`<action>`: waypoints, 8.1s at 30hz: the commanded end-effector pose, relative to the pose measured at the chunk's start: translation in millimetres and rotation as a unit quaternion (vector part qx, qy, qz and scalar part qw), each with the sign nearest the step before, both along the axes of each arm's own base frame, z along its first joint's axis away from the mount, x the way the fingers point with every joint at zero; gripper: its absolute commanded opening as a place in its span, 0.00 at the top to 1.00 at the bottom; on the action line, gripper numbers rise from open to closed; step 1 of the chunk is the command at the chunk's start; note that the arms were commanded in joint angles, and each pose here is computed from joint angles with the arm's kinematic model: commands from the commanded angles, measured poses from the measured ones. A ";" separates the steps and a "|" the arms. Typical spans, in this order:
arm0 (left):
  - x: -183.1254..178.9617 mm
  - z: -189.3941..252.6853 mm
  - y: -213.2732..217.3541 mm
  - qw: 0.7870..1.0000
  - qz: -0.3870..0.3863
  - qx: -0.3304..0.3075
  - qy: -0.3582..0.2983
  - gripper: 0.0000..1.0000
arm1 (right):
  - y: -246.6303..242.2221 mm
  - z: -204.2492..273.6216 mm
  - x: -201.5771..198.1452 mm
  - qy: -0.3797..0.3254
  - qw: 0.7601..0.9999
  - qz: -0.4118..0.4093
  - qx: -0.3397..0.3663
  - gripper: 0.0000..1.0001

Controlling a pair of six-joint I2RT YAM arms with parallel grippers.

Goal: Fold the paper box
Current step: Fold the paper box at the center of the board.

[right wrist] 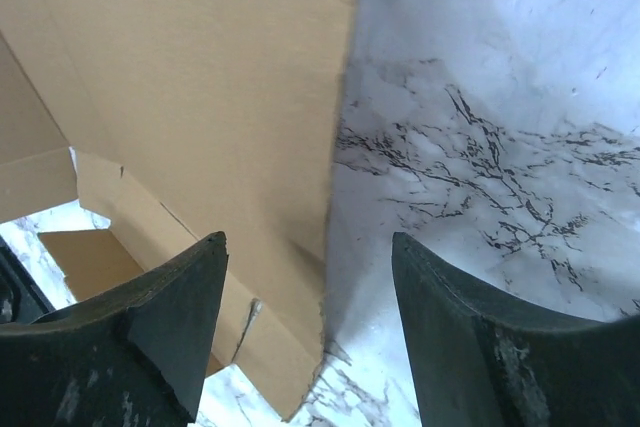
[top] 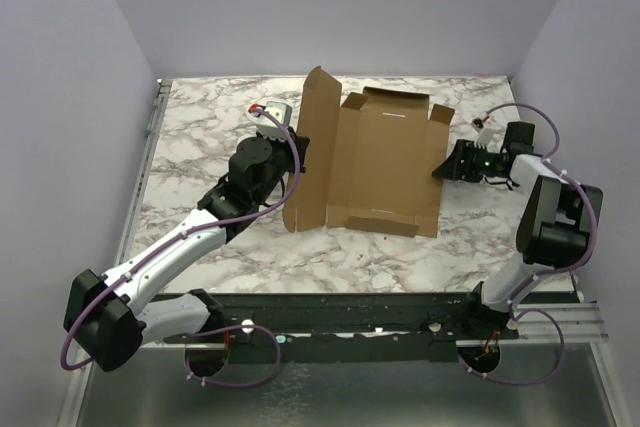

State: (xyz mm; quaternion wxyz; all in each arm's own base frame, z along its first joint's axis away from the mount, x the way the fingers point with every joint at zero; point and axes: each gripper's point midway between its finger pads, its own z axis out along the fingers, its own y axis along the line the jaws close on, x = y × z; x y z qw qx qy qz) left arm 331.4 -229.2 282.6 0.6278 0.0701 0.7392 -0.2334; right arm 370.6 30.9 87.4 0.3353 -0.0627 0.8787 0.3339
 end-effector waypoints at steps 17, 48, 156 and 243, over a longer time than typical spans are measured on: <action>-10.1 53.7 -49.4 0.987 -0.095 -0.132 0.012 1.00 | 32.9 18.5 26.0 -0.053 0.993 0.025 -0.101 0.99; 11.7 7.2 -81.4 0.968 -0.173 -0.134 0.124 1.00 | 60.2 -20.2 12.0 -0.017 0.987 0.067 -0.147 0.91; 47.9 -131.2 -11.1 0.969 -0.059 0.018 0.238 1.00 | 51.8 -24.8 -142.6 -0.431 0.682 0.540 -0.240 0.05; 15.7 -78.7 -25.9 0.973 -0.101 -0.034 0.203 1.00 | 76.9 -2.6 -76.6 -0.054 0.953 0.268 -0.132 0.44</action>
